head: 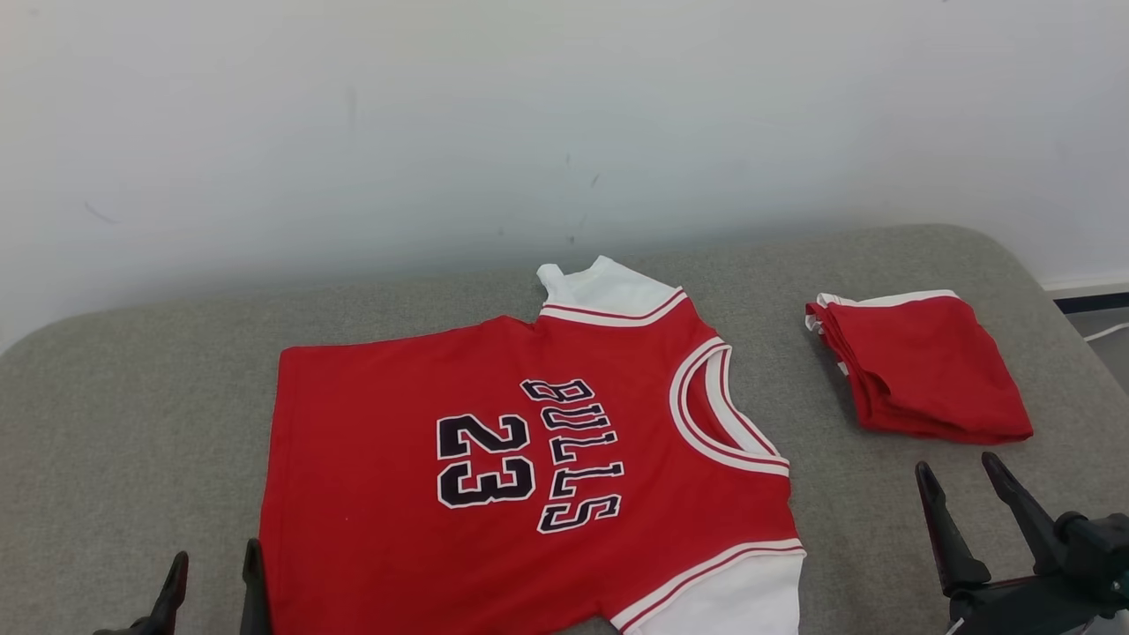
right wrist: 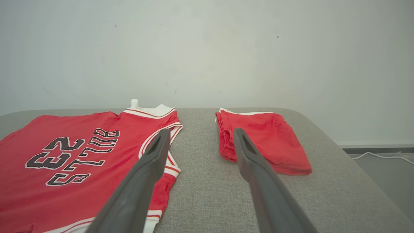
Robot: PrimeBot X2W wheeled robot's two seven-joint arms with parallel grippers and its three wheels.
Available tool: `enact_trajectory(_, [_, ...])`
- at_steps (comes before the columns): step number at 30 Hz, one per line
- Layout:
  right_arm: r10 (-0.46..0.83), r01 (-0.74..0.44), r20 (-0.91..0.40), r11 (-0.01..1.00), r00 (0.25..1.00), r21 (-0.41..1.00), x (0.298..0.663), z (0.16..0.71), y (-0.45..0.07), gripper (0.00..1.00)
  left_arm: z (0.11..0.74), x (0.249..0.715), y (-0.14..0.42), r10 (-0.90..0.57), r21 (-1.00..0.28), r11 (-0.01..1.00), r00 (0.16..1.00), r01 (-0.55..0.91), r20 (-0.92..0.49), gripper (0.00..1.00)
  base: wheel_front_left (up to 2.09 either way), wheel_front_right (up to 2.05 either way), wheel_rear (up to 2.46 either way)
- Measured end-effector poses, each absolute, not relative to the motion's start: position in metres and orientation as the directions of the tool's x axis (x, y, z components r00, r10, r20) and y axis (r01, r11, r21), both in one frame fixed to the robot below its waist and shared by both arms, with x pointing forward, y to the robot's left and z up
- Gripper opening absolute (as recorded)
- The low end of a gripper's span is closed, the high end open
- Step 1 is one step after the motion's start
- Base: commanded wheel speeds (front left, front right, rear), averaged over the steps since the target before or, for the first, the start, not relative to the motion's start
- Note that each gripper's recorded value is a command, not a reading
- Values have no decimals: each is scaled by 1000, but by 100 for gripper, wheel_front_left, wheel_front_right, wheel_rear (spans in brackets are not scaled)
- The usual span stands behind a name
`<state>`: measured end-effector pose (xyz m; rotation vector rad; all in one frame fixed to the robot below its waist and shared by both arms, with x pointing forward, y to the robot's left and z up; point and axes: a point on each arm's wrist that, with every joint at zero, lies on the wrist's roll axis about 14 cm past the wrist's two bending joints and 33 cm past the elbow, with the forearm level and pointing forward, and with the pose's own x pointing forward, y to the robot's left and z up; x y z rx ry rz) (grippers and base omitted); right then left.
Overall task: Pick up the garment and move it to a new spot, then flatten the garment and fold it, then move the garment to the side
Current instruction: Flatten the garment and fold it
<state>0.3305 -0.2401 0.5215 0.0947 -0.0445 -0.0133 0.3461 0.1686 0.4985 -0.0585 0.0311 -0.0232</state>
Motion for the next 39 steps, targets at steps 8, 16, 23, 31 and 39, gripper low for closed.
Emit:
enact_trajectory(8, [-14, 12, 19, 995, 1000, 95, 328, 515, -240, 100, 498, 345, 170, -23, -42, 999, 999, 21, -41, 100, 0, 0, 0])
enact_trajectory(16, [-2, 2, 1, 995, 1000, 95, 330, 512, -236, 100, 495, 343, 171, -23, -34, 999, 998, 21, -64, 100, 0, 0, 0])
enact_trajectory(23, [14, -9, -46, 995, 999, 98, 327, 500, -231, 100, 490, 340, 168, -48, -21, 999, 994, 47, -99, 100, 0, 0, 0])
enact_trajectory(31, [56, -46, -102, 994, 993, 104, 332, 490, -218, 100, 470, 332, 167, -71, -36, 997, 978, 65, -196, 100, 0, 0, 0])
enact_trajectory(39, [122, -85, -260, 985, 958, 149, 328, 458, -199, 100, 428, 317, 167, -93, -98, 993, 921, 60, -379, 100, 0, 0, 0])
